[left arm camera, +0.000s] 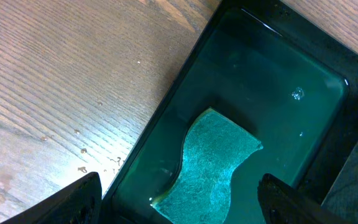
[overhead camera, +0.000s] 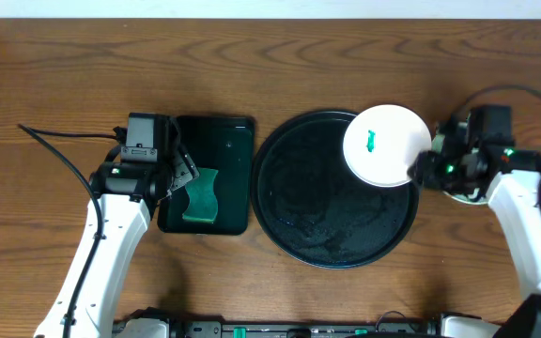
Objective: Clean dirty plates on tray and stack at the side
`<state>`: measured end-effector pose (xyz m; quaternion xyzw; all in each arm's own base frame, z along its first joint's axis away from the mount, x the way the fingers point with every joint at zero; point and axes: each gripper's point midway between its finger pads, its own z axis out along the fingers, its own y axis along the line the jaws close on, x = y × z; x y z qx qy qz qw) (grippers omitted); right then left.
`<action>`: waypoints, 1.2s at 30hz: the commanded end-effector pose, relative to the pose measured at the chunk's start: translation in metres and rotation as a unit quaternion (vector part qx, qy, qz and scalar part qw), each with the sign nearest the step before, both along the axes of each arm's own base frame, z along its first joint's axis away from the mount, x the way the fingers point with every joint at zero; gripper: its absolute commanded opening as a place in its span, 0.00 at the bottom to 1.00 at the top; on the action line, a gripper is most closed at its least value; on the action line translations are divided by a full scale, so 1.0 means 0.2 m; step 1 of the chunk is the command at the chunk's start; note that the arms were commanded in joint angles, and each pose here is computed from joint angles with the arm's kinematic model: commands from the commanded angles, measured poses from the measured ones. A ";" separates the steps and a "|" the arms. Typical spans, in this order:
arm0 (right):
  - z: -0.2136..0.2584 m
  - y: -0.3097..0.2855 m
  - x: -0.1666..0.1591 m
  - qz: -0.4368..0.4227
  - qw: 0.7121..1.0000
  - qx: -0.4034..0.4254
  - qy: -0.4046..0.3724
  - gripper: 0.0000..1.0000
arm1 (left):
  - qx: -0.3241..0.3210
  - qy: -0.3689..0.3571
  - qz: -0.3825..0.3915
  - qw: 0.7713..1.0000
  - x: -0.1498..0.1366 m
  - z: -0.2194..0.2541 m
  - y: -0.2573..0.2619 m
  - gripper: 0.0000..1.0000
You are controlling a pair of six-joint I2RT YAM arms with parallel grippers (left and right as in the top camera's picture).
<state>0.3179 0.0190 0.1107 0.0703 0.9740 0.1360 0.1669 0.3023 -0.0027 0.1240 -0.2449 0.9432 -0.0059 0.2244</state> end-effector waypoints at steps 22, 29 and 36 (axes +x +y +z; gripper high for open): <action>-0.20 -0.17 0.35 -0.008 0.994 -0.094 -0.049 0.44 | 0.001 -0.009 0.000 1.000 0.02 0.03 0.01 0.80; -0.31 -0.17 0.36 -0.006 0.995 -0.093 -0.031 0.37 | 0.001 -0.009 0.000 1.000 0.02 0.03 0.01 0.81; -0.39 -0.17 0.36 -0.004 0.996 -0.091 -0.012 0.17 | 0.001 -0.009 0.000 1.000 0.02 0.03 0.01 0.80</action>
